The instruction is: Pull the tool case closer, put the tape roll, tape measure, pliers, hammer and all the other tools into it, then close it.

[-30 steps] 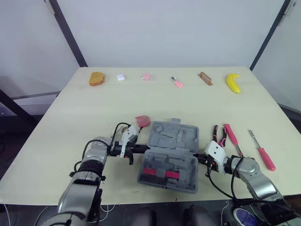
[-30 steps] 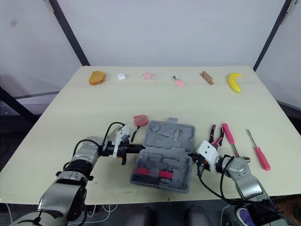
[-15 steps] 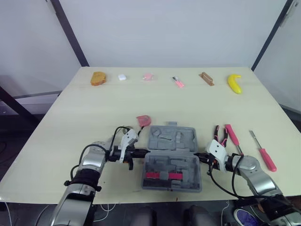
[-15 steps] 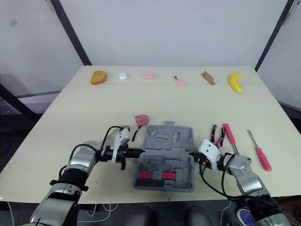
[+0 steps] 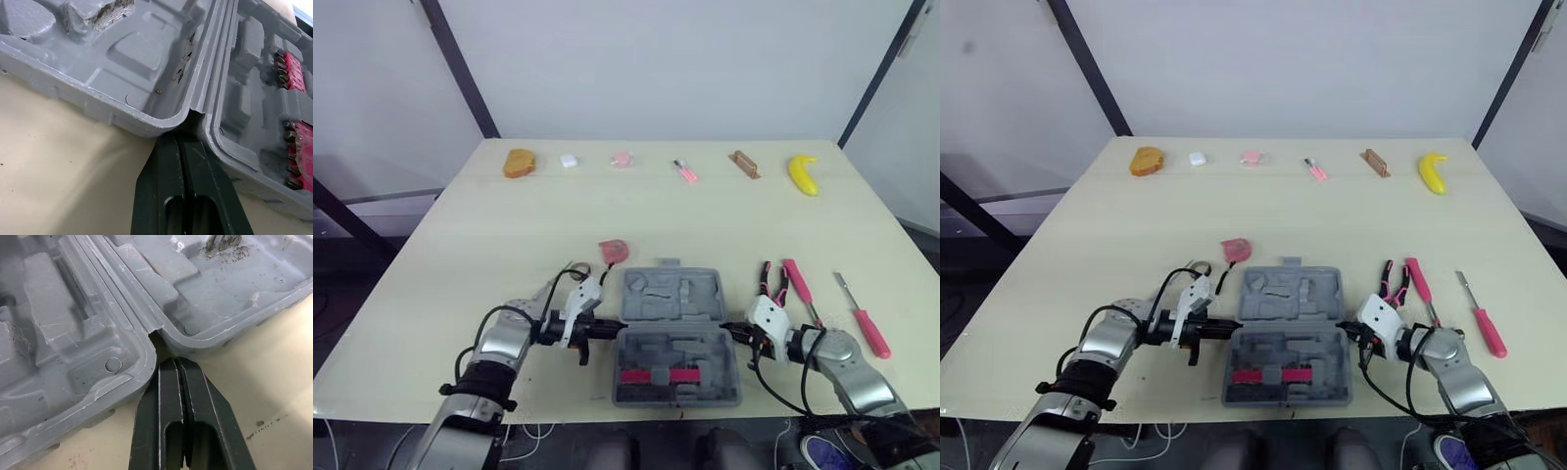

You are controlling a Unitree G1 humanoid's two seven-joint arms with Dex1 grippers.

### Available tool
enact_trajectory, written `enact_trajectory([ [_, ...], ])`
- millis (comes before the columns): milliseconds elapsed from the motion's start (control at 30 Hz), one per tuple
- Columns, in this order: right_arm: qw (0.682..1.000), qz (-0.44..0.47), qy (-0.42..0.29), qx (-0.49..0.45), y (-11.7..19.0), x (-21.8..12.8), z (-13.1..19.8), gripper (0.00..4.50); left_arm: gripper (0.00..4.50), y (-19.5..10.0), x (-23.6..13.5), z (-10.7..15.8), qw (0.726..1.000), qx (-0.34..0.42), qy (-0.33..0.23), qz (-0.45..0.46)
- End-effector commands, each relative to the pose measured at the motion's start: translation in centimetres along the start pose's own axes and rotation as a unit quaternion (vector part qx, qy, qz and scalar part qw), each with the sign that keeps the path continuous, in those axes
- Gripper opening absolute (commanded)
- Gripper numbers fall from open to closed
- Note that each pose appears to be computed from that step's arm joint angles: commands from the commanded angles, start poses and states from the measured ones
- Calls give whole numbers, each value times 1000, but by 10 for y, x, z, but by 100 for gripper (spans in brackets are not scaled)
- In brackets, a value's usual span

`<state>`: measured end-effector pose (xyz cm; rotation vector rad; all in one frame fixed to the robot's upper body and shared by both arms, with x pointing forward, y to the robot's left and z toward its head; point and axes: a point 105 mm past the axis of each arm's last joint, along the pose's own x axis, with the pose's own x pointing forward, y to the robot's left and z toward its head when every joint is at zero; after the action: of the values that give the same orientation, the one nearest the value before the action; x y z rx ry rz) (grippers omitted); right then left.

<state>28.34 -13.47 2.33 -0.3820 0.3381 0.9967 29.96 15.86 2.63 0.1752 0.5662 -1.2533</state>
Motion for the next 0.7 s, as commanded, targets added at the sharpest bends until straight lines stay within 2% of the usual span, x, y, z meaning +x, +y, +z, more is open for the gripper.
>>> enact_trajectory([
  [33,1000,1,-17,-14,2,-2,11,1,0,-8,-1,-8,1000,3,14,-13],
  [700,1000,15,-8,2,13,-4,7,1,0,-19,1,-14,1000,-7,10,-16],
])
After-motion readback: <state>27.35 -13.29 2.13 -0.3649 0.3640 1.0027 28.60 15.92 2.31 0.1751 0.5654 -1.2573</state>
